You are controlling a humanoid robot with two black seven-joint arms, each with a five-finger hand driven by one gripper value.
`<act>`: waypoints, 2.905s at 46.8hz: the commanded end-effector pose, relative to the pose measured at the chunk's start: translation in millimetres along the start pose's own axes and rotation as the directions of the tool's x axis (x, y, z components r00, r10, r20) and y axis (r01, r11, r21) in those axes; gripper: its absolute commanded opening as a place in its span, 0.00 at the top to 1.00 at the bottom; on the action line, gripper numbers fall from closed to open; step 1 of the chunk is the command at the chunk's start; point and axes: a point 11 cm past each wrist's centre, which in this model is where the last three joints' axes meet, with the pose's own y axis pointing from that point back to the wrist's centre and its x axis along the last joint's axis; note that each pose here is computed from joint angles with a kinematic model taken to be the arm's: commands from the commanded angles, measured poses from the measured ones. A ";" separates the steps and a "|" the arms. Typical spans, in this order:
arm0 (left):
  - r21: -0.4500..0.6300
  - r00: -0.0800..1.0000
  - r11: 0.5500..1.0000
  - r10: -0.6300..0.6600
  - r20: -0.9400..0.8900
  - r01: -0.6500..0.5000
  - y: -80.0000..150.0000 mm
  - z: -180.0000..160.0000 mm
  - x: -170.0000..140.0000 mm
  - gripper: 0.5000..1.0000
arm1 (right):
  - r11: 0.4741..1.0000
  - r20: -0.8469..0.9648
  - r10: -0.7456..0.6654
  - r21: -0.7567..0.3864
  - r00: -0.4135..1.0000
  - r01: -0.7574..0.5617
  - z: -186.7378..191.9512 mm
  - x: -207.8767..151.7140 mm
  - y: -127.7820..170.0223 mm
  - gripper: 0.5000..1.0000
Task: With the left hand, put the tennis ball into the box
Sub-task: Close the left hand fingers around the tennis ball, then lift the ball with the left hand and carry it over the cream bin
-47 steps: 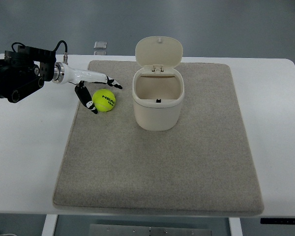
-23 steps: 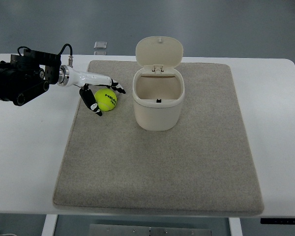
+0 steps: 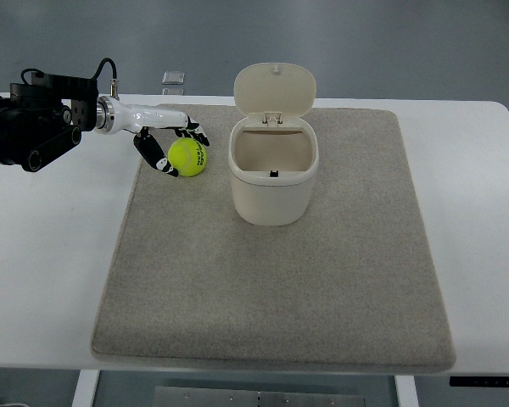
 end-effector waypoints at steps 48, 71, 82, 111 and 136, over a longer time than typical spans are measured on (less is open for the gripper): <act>0.027 1.000 1.000 -0.002 -0.006 0.003 -1.8 -6.3 -4.1 1.00 | 1.000 0.000 0.000 -0.001 1.000 0.000 0.4 0.0 0.0 0.20; 0.007 0.973 0.993 0.117 -0.201 -0.118 -2.3 -10.9 -2.7 1.00 | 1.000 0.000 0.000 -0.001 1.000 0.000 0.4 0.0 0.0 0.20; -0.008 0.827 0.951 0.263 -0.496 -0.308 2.7 -14.9 5.8 1.00 | 1.000 0.000 0.000 -0.001 1.000 0.000 0.4 0.0 0.0 0.20; -0.091 0.460 0.867 0.168 -0.872 -0.490 43.3 -23.9 -8.8 1.00 | 1.000 0.000 0.000 -0.001 1.000 0.000 0.4 0.0 0.0 0.20; -0.323 0.513 0.795 -0.017 -0.858 -0.513 87.0 46.5 11.2 1.00 | 1.000 0.000 0.000 0.001 1.000 0.000 -0.5 0.0 0.0 0.20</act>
